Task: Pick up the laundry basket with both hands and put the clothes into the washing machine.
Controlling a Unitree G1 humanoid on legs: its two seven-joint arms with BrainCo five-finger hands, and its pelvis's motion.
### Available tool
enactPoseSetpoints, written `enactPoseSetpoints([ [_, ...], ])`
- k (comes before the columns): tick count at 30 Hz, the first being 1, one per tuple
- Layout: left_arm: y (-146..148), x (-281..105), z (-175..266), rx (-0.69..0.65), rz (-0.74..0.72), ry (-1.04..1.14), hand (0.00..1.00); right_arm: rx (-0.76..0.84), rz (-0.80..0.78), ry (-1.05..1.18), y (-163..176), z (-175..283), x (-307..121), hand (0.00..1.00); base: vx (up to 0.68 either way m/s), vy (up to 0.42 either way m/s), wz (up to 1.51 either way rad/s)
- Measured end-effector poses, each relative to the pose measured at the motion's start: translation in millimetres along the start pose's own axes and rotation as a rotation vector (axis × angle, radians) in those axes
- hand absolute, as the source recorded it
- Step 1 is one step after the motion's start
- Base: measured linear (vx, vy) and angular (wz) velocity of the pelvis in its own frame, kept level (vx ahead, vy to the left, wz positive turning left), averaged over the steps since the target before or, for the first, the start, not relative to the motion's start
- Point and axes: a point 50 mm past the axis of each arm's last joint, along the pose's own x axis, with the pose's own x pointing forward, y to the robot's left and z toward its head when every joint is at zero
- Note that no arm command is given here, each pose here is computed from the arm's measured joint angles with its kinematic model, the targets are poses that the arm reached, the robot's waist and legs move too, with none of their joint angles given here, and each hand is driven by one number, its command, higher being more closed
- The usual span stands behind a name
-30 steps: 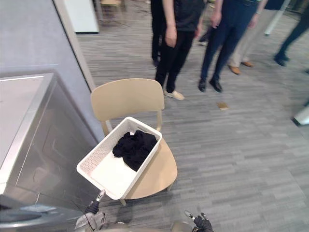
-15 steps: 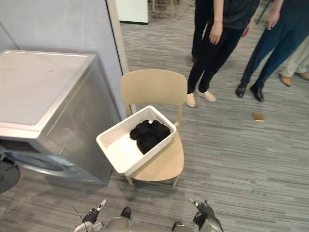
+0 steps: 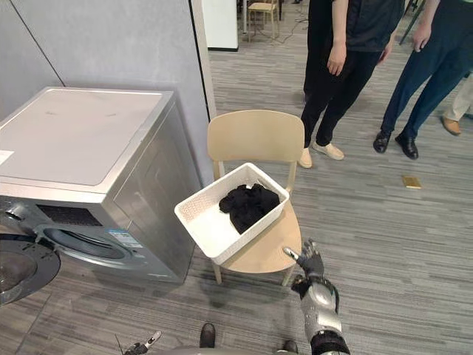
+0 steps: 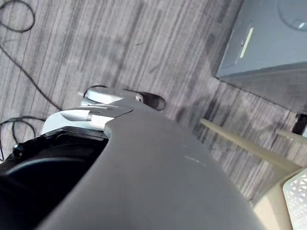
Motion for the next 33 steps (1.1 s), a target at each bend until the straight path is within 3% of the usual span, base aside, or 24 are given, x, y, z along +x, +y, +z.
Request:
enactPoseSetpoints([
  [5, 1, 2, 13, 0.038, -0.007, -0.053, 0.0, -0.194, 0.077, -0.281, 20, 90, 31, 0.0, 0.07, 0.003, -0.08],
  [7, -1, 3, 31, 0.032, -0.011, -0.117, 0.0, -0.273, 0.116, -0.455, 44, 159, 44, 0.0, 0.05, -0.031, 0.32],
  [10, -6, 5, 45, 0.025, -0.022, -0.156, 0.0, -0.451, 0.151, -0.585, 70, 224, 52, 0.0, -0.03, -0.04, 0.3],
  [12, -13, 5, 58, 0.037, -0.042, -0.193, 0.0, -0.551, 0.109, -0.671, 81, 281, 51, 0.0, -0.06, -0.024, 0.25],
  [16, -14, 4, 68, 0.013, -0.045, -0.233, 0.0, -0.614, 0.046, -0.735, 87, 333, 43, 0.0, -0.11, -0.004, 0.2],
  [33, -28, -4, 110, -0.081, -0.069, -0.388, 0.0, -0.715, -0.129, -0.744, 53, 370, 33, 0.0, -0.06, -0.009, 0.1],
])
